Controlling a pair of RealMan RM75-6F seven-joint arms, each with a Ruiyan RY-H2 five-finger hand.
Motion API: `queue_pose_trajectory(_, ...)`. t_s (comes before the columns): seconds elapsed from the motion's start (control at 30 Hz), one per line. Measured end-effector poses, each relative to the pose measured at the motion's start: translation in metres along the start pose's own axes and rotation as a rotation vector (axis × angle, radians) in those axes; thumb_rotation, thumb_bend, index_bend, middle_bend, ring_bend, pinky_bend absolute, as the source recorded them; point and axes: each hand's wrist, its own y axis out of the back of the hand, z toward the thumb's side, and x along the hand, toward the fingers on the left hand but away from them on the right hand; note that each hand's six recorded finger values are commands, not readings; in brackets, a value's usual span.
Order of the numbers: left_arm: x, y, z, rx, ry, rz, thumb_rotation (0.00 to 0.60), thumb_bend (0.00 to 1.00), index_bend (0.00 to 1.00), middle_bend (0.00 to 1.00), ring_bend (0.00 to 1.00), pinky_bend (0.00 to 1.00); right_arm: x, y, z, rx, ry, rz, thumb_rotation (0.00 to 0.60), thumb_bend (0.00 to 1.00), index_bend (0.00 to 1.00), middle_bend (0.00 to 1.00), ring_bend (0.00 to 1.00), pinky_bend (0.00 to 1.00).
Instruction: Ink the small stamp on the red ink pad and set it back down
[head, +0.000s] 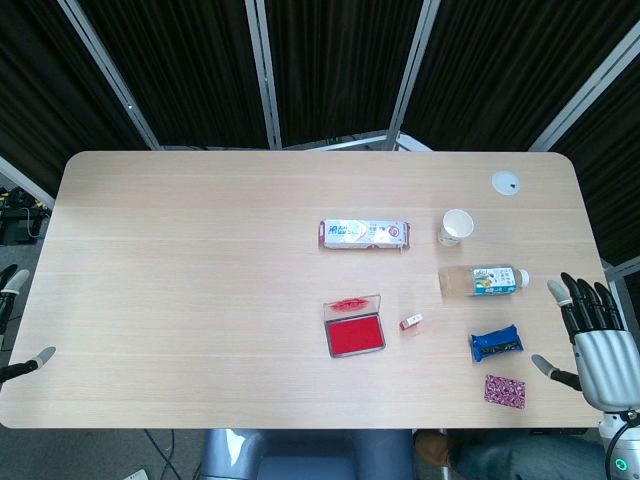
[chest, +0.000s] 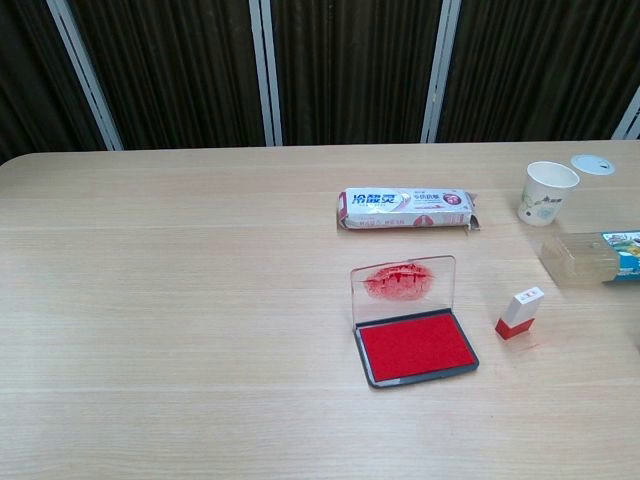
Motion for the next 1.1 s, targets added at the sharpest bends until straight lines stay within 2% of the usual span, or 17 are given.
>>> queue_pose_trajectory(0.2,0.000,-0.001,0.000,-0.004,0.001,-0.007,0.600,0.00,0.00,0.00,0.00,0.00,0.000,-0.003,0.000,-0.001,0.003,0.010,0.600,0.00,0.00,0.00,0.01,0.01)
queue_pose_trajectory(0.23,0.000,-0.001,0.000,-0.005,0.002,-0.008,0.600,0.00,0.00,0.00,0.00,0.00,-0.001,-0.005,0.001,0.000,0.004,0.016,0.600,0.00,0.00,0.00,0.07,0.08)
queue_pose_trajectory(0.37,0.002,0.000,-0.002,-0.001,0.007,0.000,0.600,0.00,0.00,0.00,0.00,0.00,-0.005,-0.012,0.002,0.007,0.017,0.036,0.600,0.00,0.00,0.00,0.47,0.64)
queue_pose_trajectory(0.47,0.005,-0.001,-0.003,0.005,0.015,0.003,0.600,0.00,0.00,0.00,0.00,0.00,-0.016,-0.022,0.008,0.022,0.064,0.060,0.600,0.00,0.00,0.00,0.62,0.78)
queue_pose_trajectory(0.57,0.007,-0.003,-0.004,0.016,0.027,0.000,0.600,0.00,0.00,0.00,0.00,0.00,-0.031,-0.038,0.018,0.036,0.132,0.104,0.600,0.00,0.01,0.02,0.70,0.88)
queue_pose_trajectory(0.67,0.010,-0.007,-0.005,0.031,0.042,-0.004,0.600,0.00,0.00,0.00,0.00,0.00,-0.051,-0.056,0.033,0.025,0.215,0.167,0.600,0.00,0.10,0.12,0.77,0.96)
queue_pose_trajectory(0.9,0.017,-0.015,-0.001,0.074,0.063,-0.008,0.600,0.00,0.00,0.00,0.00,0.00,-0.099,-0.104,0.076,0.034,0.401,0.309,0.600,0.00,0.23,0.22,0.81,1.00)
queue_pose_trajectory(1.1,0.022,-0.024,0.001,0.103,0.076,-0.023,0.600,0.00,0.00,0.00,0.00,0.00,-0.117,-0.130,0.094,0.088,0.466,0.362,0.600,0.07,0.31,0.30,0.81,1.00)
